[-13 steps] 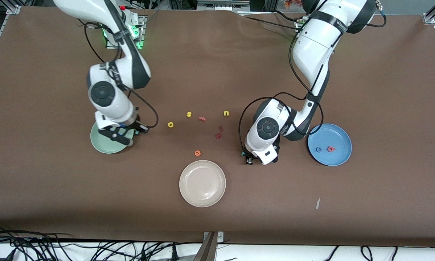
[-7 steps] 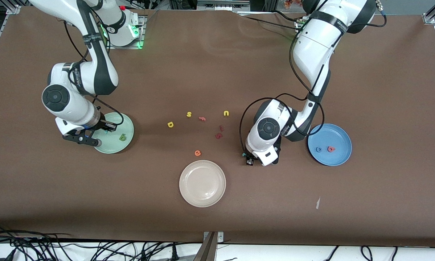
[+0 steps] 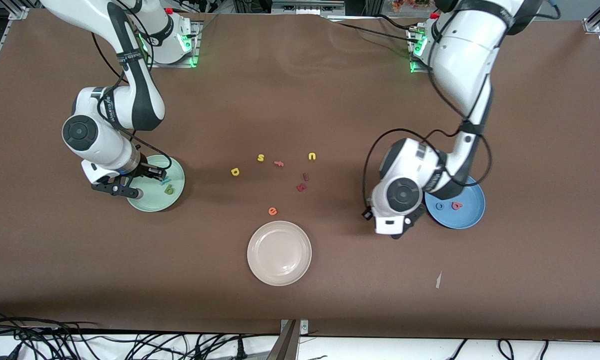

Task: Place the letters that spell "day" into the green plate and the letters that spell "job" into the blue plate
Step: 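Drop the cyan y on the green plate, the cyan l on the blue plate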

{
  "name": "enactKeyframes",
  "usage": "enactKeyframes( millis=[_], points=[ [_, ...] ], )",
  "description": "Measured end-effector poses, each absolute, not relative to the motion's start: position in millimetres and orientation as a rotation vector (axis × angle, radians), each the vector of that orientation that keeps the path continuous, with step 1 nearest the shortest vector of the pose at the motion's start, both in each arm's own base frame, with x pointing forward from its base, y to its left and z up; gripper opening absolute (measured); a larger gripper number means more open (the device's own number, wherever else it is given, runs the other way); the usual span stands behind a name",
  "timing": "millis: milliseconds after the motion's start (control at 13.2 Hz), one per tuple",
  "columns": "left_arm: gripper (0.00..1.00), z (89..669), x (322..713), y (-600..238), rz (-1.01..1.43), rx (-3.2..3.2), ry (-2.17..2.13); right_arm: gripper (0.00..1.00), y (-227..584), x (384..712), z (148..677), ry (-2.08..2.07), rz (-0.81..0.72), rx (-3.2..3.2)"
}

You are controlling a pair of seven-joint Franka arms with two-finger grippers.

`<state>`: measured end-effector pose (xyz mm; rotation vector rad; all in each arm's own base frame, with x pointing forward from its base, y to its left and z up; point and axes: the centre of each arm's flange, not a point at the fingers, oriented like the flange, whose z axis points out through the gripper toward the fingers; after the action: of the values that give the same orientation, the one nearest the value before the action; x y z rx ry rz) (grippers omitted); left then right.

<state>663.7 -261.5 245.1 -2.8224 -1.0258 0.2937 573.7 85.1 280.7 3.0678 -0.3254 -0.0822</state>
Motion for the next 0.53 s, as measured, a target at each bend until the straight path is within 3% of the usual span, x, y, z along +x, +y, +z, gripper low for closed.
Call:
enactKeyframes(
  millis=[304,532],
  points=[
    [0.11,274,672,-164,0.369,-2.958,-0.638,0.71,149,563,279,-0.509,-0.073,3.090],
    [0.11,256,666,-105,0.404,-2.954,-0.359,0.71,216,547,272,-0.681,-0.028,3.097]
  ],
)
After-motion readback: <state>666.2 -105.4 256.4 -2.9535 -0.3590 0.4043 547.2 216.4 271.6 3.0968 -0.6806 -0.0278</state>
